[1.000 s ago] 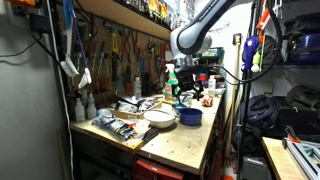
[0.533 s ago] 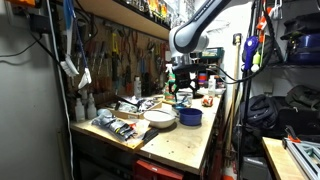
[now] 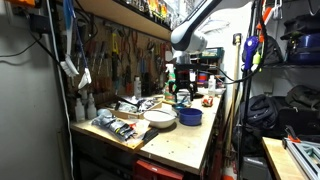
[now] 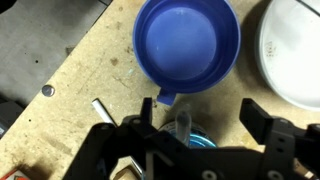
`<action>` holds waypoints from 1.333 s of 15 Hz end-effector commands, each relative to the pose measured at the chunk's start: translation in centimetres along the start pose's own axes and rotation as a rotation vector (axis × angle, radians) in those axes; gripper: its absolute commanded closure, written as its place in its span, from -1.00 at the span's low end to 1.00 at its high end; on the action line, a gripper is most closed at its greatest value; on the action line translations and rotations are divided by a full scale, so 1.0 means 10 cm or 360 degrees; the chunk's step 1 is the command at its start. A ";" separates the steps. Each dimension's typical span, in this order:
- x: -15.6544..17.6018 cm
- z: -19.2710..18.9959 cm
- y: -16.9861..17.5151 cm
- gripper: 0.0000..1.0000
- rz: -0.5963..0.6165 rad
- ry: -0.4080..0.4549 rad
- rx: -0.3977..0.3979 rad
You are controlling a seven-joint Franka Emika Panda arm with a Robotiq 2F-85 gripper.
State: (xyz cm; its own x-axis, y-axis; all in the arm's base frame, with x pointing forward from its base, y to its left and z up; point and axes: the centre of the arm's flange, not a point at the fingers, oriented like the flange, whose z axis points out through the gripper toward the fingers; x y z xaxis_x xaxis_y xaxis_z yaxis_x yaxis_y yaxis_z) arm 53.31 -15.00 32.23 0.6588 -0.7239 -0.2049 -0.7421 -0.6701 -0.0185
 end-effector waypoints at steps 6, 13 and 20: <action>0.27 0.04 -0.03 0.63 -0.0026 -0.0062 0.0018; 0.25 -0.19 -0.10 0.91 -0.0103 -0.0073 0.0077; 0.13 -0.72 -0.01 0.91 -0.0052 0.0022 0.0111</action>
State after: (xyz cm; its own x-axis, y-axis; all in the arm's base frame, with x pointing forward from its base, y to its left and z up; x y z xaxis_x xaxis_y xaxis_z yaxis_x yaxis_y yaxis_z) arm 56.22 -17.02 36.47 0.6958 -0.6927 -0.1897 -0.7142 -0.6953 -0.0808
